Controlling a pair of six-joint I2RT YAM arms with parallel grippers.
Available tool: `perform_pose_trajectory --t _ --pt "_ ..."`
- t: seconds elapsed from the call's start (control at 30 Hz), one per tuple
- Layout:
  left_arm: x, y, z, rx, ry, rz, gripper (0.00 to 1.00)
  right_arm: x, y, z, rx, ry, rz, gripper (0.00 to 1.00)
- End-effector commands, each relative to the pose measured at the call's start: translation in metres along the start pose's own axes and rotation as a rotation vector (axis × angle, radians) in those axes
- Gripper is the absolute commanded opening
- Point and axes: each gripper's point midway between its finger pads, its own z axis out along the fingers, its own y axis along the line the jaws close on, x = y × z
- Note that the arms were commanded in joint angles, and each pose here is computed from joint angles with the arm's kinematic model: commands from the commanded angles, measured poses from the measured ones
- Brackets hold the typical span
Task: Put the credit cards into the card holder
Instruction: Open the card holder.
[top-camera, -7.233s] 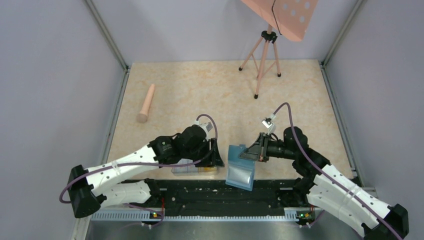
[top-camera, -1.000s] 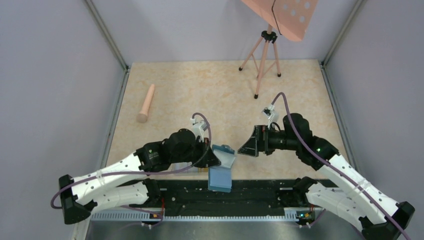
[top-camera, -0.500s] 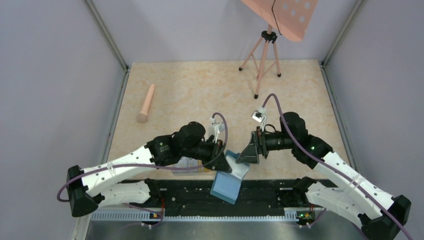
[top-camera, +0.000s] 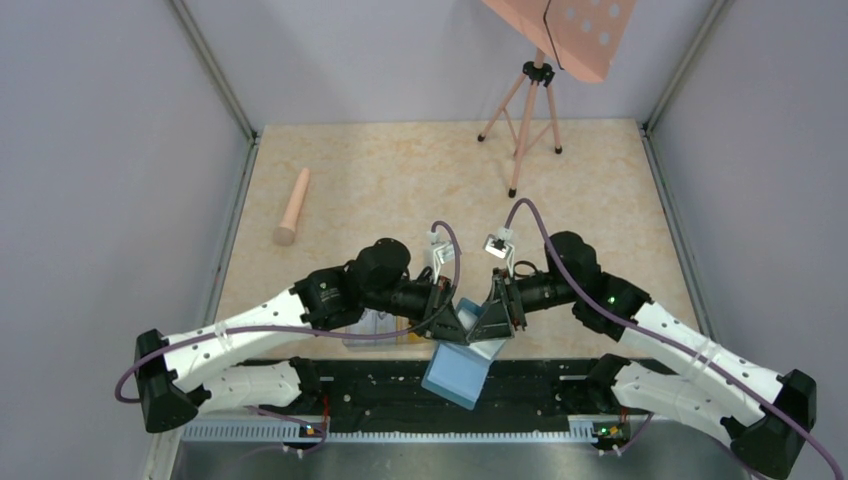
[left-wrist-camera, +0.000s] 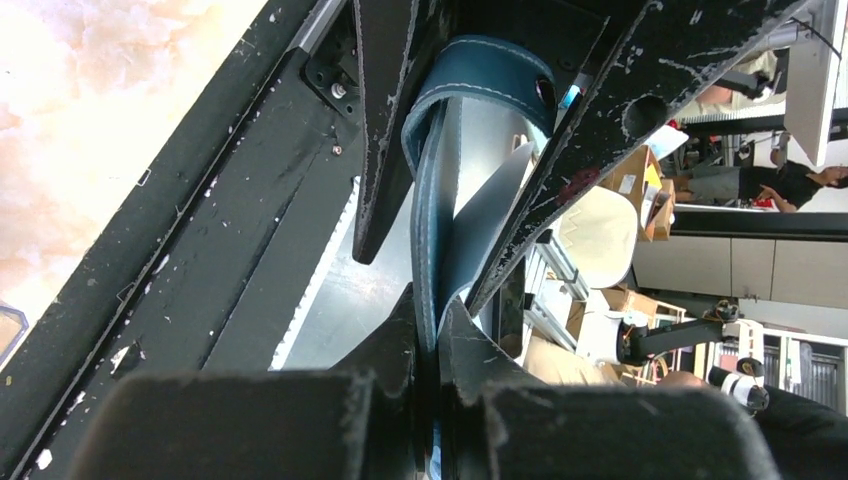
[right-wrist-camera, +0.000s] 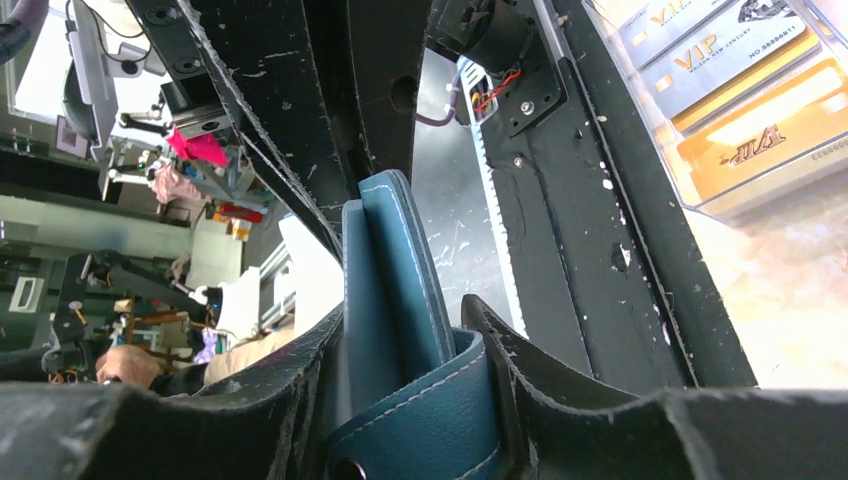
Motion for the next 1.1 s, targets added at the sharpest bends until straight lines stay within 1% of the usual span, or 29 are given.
perform_pose_trajectory --t 0.0,0.03,0.1,0.13,0.17,0.23,0.27,0.3,0.37,0.4,0.5,0.53,0.57,0.6,0.67,0.73,0.77,0.83,0.93,1.0,1.07 --pt "-0.007 -0.014 -0.004 0.040 -0.006 0.058 0.00 -0.007 0.012 -0.001 -0.037 -0.023 -0.057 0.40" --pt "-0.005 -0.013 -0.005 0.031 0.001 0.059 0.00 -0.006 0.012 -0.001 -0.035 -0.017 -0.053 0.42" --pt "-0.002 -0.009 -0.006 0.011 0.013 0.060 0.00 -0.004 0.011 -0.002 -0.025 -0.005 -0.049 0.55" --pt "-0.002 -0.008 -0.007 0.006 0.017 0.062 0.00 -0.002 0.010 -0.003 -0.021 0.001 -0.047 0.60" --pt "0.000 -0.007 -0.007 0.001 0.024 0.064 0.00 -0.002 0.011 -0.003 -0.018 0.006 -0.047 0.61" --pt "0.002 -0.006 -0.008 -0.003 0.035 0.064 0.00 0.000 0.011 -0.004 -0.016 0.016 -0.042 0.61" --pt "0.002 -0.007 -0.008 -0.003 0.035 0.063 0.00 0.001 0.012 -0.004 -0.022 0.021 -0.041 0.58" --pt "0.002 -0.007 -0.008 -0.001 0.035 0.063 0.00 0.002 0.012 -0.004 -0.029 0.028 -0.038 0.53" --pt "0.002 -0.007 -0.008 0.005 0.036 0.063 0.00 0.005 0.013 -0.003 -0.042 0.046 -0.030 0.32" --pt "0.002 -0.007 -0.007 0.005 0.036 0.062 0.00 0.005 0.012 -0.003 -0.047 0.050 -0.028 0.25" --pt "-0.002 -0.008 -0.006 0.004 0.022 0.067 0.00 0.007 0.011 -0.001 -0.059 0.063 -0.021 0.00" --pt "-0.003 -0.006 -0.005 -0.003 0.015 0.067 0.00 0.007 0.011 0.000 -0.059 0.065 -0.020 0.00" --pt "-0.005 -0.005 -0.005 -0.011 0.006 0.067 0.05 0.006 0.010 0.000 -0.053 0.059 -0.020 0.00" --pt "-0.007 -0.004 -0.005 -0.019 -0.005 0.068 0.16 0.004 0.008 0.001 -0.044 0.050 -0.020 0.00" --pt "-0.014 0.003 -0.007 -0.073 -0.047 0.066 0.41 0.001 0.003 0.002 -0.012 0.028 -0.011 0.00" --pt "-0.023 0.019 -0.014 -0.191 -0.106 0.051 0.57 -0.003 -0.011 0.003 0.045 -0.001 0.024 0.00" --pt "-0.030 0.025 -0.019 -0.241 -0.147 0.051 0.63 -0.003 -0.020 0.003 0.069 -0.009 0.057 0.00" --pt "-0.045 0.037 -0.033 -0.354 -0.239 0.039 0.68 -0.006 -0.037 0.002 0.093 -0.032 0.131 0.00" --pt "-0.060 0.046 -0.053 -0.463 -0.339 0.026 0.72 -0.012 -0.062 -0.004 0.120 -0.081 0.227 0.00" --pt "-0.067 0.050 -0.064 -0.503 -0.391 0.027 0.75 -0.021 -0.075 -0.012 0.147 -0.134 0.263 0.00" --pt "-0.068 0.054 -0.070 -0.530 -0.417 0.018 0.76 -0.034 -0.088 -0.026 0.176 -0.206 0.291 0.00"
